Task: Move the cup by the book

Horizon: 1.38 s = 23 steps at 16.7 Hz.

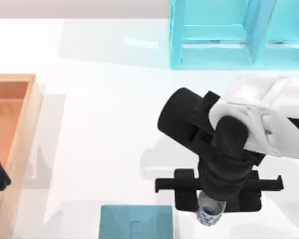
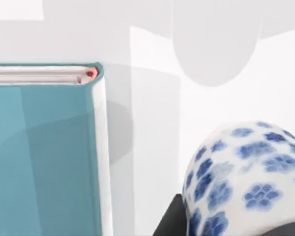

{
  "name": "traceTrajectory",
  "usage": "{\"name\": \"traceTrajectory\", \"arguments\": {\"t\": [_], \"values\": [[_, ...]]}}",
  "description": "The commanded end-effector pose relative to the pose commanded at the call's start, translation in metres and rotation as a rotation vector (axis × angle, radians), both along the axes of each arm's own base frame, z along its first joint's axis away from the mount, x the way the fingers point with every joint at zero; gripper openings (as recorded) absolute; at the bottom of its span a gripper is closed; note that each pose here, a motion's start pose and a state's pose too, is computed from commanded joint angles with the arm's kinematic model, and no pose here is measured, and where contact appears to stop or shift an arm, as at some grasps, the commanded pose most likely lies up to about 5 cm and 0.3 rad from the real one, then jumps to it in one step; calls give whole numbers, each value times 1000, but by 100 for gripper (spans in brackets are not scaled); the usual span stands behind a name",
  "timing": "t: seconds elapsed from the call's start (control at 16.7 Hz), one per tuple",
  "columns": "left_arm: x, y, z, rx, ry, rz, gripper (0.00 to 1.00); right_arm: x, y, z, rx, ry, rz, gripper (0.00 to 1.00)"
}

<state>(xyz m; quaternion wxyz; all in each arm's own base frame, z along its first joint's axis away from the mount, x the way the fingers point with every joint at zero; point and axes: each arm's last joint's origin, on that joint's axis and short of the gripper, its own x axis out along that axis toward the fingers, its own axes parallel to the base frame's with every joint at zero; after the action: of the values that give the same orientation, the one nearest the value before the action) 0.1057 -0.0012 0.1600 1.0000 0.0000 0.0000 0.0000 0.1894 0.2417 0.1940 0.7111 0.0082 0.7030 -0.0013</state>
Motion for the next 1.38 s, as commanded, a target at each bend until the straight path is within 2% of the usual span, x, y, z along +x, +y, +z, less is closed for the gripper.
{"name": "traceTrajectory", "arguments": {"t": [0.3,1.08,1.38], "values": [[0,0,0,0,0,0,100,-1,0,-6,-6,5,4,0],[0,0,0,0,0,0,100,-1,0,-6,-6,5,4,98],[0,0,0,0,0,0,100,-1,0,-6,-6,5,4,100]]}}
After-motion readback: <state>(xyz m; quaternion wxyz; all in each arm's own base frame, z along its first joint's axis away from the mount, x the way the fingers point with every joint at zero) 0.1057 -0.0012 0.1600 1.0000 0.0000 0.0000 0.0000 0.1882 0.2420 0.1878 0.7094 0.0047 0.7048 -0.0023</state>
